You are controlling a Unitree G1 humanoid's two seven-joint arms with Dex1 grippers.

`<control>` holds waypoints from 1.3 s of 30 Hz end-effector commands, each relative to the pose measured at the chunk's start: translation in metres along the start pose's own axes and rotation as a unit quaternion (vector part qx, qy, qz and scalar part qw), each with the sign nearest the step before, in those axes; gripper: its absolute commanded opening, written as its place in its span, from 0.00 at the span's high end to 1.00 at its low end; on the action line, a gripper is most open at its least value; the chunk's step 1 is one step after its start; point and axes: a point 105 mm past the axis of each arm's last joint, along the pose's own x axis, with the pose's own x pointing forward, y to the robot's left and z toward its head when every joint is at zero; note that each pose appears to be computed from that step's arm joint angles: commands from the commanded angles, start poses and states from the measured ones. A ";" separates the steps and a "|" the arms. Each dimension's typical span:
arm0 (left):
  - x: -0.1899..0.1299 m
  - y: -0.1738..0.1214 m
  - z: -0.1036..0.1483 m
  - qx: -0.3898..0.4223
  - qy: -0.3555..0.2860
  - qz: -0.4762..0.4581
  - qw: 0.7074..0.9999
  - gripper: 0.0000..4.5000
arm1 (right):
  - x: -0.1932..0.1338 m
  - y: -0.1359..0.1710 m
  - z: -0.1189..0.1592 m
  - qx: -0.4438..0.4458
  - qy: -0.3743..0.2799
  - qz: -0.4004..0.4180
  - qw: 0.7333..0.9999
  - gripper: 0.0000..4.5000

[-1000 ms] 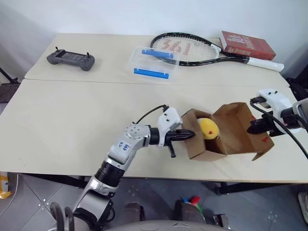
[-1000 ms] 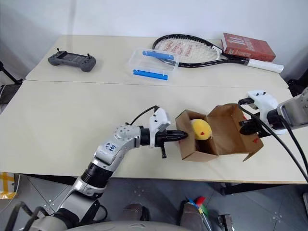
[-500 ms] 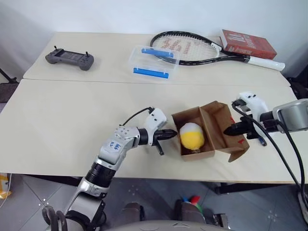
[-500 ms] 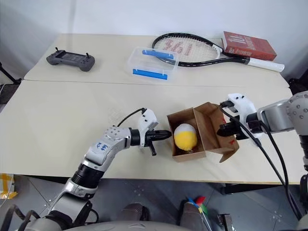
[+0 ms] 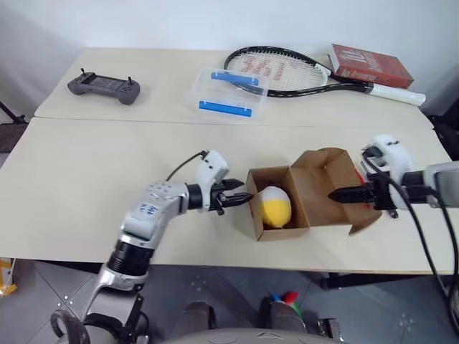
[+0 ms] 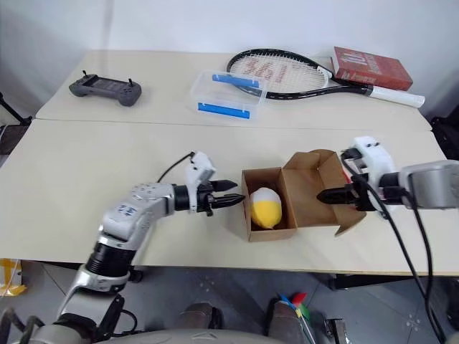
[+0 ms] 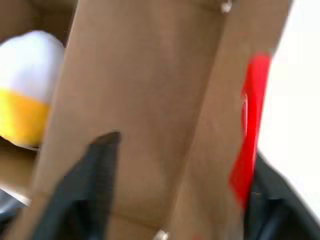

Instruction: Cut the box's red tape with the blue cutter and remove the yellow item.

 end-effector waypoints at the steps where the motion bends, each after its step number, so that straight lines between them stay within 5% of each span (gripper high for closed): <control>1: -0.049 -0.016 0.016 0.029 -0.023 -0.071 0.997 0.14 | -0.041 0.009 0.041 -0.106 -0.160 0.044 0.980 0.01; 3: -0.083 -0.007 0.010 0.027 0.000 -0.058 0.998 0.01 | -0.058 0.005 0.045 -0.164 -0.231 0.056 0.957 0.00; 5: -0.115 0.008 0.008 0.029 0.001 -0.022 0.999 0.01 | -0.070 0.008 0.041 -0.235 -0.280 0.083 0.927 0.00; 10: -0.193 0.030 -0.027 0.027 0.044 0.071 0.996 0.01 | -0.063 0.037 -0.001 -0.311 -0.206 0.255 0.892 0.00; 14: -0.271 0.033 -0.060 -0.021 0.062 0.190 0.980 0.01 | -0.068 0.033 -0.006 -0.341 -0.238 0.235 0.879 0.00; 20: -0.297 0.026 -0.060 -0.021 0.064 0.220 0.973 0.01 | -0.077 0.020 -0.010 -0.373 -0.254 0.182 0.874 0.00; 26: -0.182 0.018 0.017 0.056 0.054 0.016 0.997 0.01 | -0.095 0.018 -0.024 -0.324 -0.280 0.182 0.885 0.00; 32: -0.052 -0.005 0.076 0.156 0.122 -0.155 0.968 0.01 | -0.111 0.007 -0.034 -0.319 -0.264 0.136 0.900 0.00; 36: 0.019 -0.033 0.097 0.168 0.131 -0.223 0.951 0.01 | -0.115 0.014 -0.038 -0.312 -0.262 0.134 0.903 0.00; 39: 0.039 -0.047 0.089 0.172 0.168 -0.254 0.937 0.01 | -0.119 0.020 -0.038 -0.314 -0.263 0.133 0.902 0.00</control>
